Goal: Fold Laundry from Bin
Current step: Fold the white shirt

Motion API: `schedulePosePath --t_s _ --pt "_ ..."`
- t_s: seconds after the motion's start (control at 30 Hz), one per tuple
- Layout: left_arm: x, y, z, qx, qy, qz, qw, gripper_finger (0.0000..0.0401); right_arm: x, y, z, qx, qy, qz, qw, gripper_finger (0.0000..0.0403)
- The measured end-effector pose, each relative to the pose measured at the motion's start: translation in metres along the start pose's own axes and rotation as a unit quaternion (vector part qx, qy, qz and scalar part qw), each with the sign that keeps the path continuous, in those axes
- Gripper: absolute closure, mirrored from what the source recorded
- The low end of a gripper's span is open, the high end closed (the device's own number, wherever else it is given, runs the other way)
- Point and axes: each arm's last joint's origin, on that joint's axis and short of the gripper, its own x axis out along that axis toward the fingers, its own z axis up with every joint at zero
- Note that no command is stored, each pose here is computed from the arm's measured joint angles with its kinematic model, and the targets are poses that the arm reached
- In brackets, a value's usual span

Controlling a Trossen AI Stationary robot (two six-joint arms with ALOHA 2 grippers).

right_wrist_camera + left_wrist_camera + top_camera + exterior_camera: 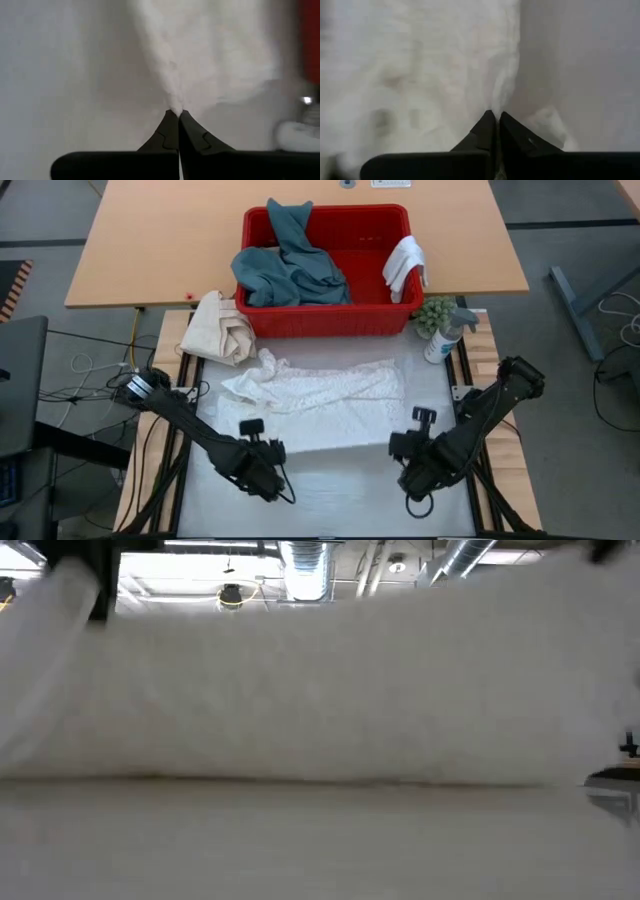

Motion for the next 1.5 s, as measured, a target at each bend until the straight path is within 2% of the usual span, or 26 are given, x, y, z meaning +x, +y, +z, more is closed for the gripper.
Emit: schedulePosePath --t_s 0.13,0.27,0.43,0.53,0.63,0.73,0.8,0.87,0.93,1.07,1.23,1.37,1.43,1.5 --pt "-0.056 0.031 0.000 -0.027 -0.038 0.055 0.997 0.0401 -0.027 -0.022 0.022 0.057 -0.106 -0.014 0.993 0.0386" --pt "-0.106 0.059 -0.001 -0.076 -0.126 -0.009 0.989 0.0401 -0.054 -0.048 0.041 0.105 -0.197 -0.036 0.974 0.0386" --pt "-0.150 0.096 -0.017 -0.142 -0.172 -0.080 0.972 0.0401 -0.089 -0.074 0.053 0.125 -0.264 -0.038 0.956 0.0386" --pt "-0.175 0.119 -0.028 -0.181 -0.213 -0.127 0.952 0.0401 -0.107 -0.084 0.054 0.111 -0.281 -0.017 0.953 0.0386" --pt "-0.199 0.139 -0.040 -0.209 -0.241 -0.189 0.929 0.0401 -0.126 -0.092 0.049 0.092 -0.290 0.028 0.952 0.0386" --pt "-0.222 0.154 -0.048 -0.220 -0.275 -0.259 0.899 0.0401 -0.145 -0.100 0.043 0.086 -0.311 0.063 0.944 0.0386" --pt "-0.235 0.164 -0.053 -0.219 -0.309 -0.285 0.881 0.0401 -0.156 -0.104 0.039 0.092 -0.338 0.060 0.935 0.0386" --pt "-0.243 0.174 -0.057 -0.232 -0.345 -0.263 0.870 0.0401 -0.163 -0.111 0.037 0.118 -0.376 0.016 0.919 0.0386" --pt "-0.245 0.184 -0.061 -0.240 -0.374 -0.216 0.870 0.0401 -0.165 -0.122 0.038 0.138 -0.397 -0.028 0.907 0.0386" --pt "-0.238 0.203 -0.060 -0.269 -0.392 -0.102 0.874 0.0401 -0.157 -0.148 0.049 0.169 -0.392 -0.100 0.899 0.0386" --pt "-0.223 0.230 -0.046 -0.287 -0.368 0.016 0.885 0.0401 -0.134 -0.190 0.070 0.191 -0.333 -0.181 0.905 0.0386" --pt "-0.209 0.259 -0.028 -0.249 -0.331 0.135 0.900 0.0401 -0.114 -0.233 0.082 0.177 -0.261 -0.273 0.909 0.0386" --pt "-0.204 0.281 -0.017 -0.231 -0.320 0.192 0.899 0.0401 -0.105 -0.255 0.084 0.170 -0.221 -0.315 0.907 0.0386" --pt "-0.200 0.302 -0.004 -0.208 -0.321 0.226 0.896 0.0401 -0.099 -0.276 0.085 0.165 -0.185 -0.349 0.904 0.0386"
